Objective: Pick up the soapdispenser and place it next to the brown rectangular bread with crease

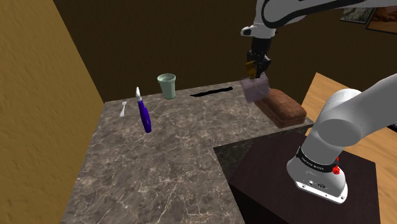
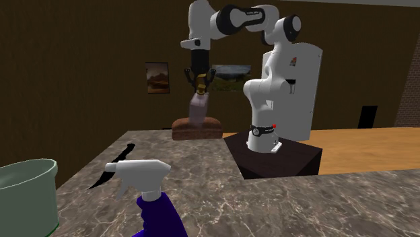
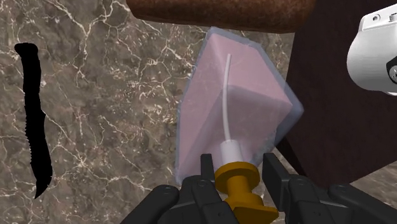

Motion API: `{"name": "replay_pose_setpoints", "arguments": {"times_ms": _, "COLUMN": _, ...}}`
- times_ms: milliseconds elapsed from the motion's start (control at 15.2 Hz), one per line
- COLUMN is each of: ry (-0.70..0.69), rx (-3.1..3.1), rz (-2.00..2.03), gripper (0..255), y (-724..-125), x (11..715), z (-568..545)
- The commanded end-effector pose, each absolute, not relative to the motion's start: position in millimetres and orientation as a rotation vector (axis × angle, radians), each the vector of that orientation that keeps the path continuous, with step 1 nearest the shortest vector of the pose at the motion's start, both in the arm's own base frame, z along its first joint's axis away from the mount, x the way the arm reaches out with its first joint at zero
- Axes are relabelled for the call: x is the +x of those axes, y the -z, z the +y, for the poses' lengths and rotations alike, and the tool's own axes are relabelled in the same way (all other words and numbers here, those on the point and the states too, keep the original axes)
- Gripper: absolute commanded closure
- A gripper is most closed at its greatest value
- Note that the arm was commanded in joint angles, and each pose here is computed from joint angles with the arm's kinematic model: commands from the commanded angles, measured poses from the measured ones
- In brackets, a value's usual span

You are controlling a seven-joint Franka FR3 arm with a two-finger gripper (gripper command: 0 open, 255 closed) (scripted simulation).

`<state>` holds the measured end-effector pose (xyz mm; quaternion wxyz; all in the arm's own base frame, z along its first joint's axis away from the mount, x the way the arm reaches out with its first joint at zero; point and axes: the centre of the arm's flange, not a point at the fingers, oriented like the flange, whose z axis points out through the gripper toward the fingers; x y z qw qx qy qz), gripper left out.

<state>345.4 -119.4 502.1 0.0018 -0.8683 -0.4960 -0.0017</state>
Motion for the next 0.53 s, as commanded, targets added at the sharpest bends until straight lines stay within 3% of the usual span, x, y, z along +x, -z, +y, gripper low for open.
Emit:
{"name": "replay_pose_setpoints", "arguments": {"times_ms": 0, "ry": 0.007, "rx": -2.725, "rz": -1.557, "gripper": 255, "y": -491.6, "x": 345.4, "z": -119.2}}
{"name": "replay_pose_setpoints", "arguments": {"times_ms": 462, "ry": 0.007, "rx": -2.725, "rz": -1.557, "gripper": 255, "y": -454.7, "x": 345.4, "z": -119.2}}
